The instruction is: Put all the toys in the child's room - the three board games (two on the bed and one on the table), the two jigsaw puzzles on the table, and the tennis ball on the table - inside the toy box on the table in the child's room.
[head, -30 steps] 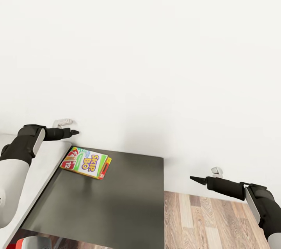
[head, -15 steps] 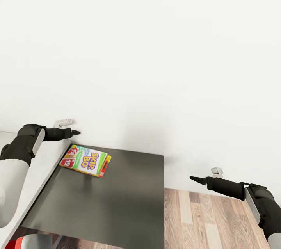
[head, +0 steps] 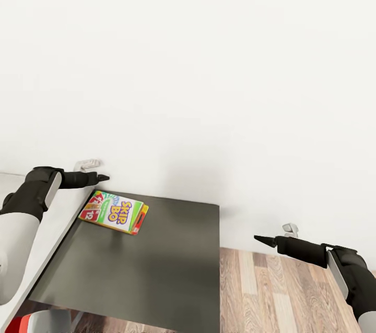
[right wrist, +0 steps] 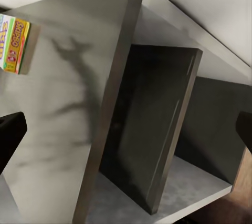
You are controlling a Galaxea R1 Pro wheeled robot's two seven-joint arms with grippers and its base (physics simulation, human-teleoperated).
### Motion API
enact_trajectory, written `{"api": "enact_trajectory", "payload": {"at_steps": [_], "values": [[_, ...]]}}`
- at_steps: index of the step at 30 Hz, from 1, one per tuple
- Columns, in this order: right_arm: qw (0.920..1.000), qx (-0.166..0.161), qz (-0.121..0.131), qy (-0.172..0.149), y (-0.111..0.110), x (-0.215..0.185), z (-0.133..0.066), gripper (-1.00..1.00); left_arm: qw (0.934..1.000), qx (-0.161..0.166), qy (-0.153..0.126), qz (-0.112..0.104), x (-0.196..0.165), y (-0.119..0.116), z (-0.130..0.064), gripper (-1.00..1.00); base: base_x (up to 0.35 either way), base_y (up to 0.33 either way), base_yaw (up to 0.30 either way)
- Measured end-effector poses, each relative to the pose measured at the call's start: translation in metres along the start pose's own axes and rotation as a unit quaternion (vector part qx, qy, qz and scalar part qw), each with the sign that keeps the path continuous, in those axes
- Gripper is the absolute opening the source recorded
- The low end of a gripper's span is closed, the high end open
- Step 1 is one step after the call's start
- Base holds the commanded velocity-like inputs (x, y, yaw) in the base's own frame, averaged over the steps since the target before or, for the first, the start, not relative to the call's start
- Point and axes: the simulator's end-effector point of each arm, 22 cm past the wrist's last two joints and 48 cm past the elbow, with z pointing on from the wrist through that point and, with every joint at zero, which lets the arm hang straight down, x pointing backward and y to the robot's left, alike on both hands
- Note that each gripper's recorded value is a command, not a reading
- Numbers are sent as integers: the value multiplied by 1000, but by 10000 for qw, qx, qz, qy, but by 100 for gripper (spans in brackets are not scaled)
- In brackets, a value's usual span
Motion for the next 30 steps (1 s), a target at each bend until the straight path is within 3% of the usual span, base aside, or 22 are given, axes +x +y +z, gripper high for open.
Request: {"api": "enact_trajectory", "payload": {"at_steps": [16, 30], "values": [[9999, 25, 82, 84, -8, 9, 5, 100, 9999, -44, 147, 80, 13, 3, 14, 100, 0, 0, 0], [9999, 34, 91, 89, -10, 10, 5, 100, 9998, -119, 113, 108, 12, 10, 15, 100, 0, 0, 0]]}}
